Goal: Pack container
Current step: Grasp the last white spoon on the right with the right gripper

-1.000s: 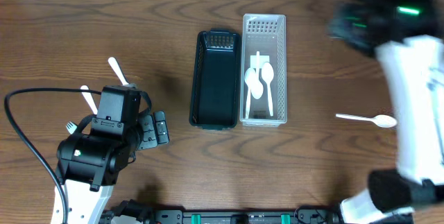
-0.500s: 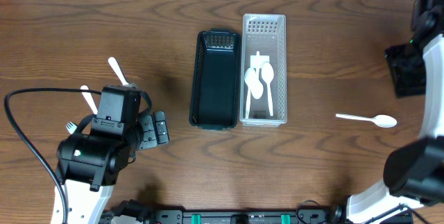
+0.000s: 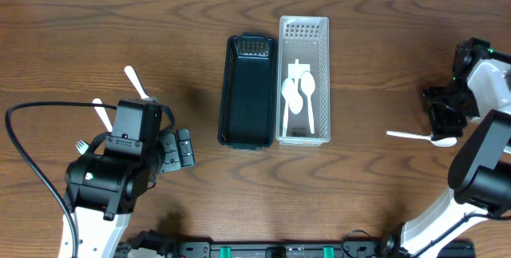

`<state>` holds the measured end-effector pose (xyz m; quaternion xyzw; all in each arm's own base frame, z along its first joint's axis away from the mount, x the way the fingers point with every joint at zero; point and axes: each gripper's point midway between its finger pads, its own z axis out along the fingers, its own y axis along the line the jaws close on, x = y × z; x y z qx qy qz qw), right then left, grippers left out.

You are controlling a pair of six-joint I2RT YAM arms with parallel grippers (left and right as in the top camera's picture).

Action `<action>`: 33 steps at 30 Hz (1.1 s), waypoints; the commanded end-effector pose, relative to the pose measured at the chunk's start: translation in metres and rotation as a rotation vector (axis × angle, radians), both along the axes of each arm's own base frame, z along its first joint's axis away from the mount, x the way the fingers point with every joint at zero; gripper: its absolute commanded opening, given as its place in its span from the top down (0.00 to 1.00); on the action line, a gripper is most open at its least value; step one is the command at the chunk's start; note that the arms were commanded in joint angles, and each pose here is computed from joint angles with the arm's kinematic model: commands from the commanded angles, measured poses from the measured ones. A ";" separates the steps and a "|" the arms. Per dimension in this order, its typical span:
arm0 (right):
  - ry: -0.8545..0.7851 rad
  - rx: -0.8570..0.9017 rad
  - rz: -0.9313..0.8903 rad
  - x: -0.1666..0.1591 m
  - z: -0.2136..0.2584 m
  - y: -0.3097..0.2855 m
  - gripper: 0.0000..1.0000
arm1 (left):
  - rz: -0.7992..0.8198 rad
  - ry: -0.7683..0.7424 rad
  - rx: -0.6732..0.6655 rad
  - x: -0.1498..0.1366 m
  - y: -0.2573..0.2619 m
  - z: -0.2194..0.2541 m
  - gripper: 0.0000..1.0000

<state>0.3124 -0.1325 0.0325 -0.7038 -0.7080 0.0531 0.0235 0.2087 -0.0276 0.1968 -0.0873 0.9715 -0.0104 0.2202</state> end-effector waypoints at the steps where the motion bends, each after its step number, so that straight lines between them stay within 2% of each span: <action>1: 0.037 0.022 0.070 -0.007 -0.020 0.000 0.18 | 0.008 -0.008 -0.001 0.001 0.001 0.004 0.02; 12: 0.040 0.024 0.118 -0.011 -0.048 0.001 0.18 | 0.008 -0.008 -0.001 0.001 0.001 0.004 0.02; 15: 0.046 0.026 0.118 -0.016 -0.054 0.003 0.27 | 0.008 -0.008 -0.001 0.001 0.001 0.004 0.02; 17: 0.057 0.032 0.117 -0.022 -0.059 0.006 0.39 | 0.007 -0.008 -0.001 0.001 0.001 0.004 0.02; 21: 0.071 0.038 0.117 -0.031 -0.068 0.009 0.47 | 0.007 -0.008 -0.001 0.001 0.001 0.004 0.02; 23: 0.079 0.042 0.117 -0.035 -0.071 0.011 0.55 | 0.007 -0.008 -0.001 0.001 0.001 0.004 0.02; 33: 0.094 0.051 0.125 -0.041 -0.073 0.013 0.82 | 0.007 -0.007 -0.001 0.001 0.001 0.004 0.02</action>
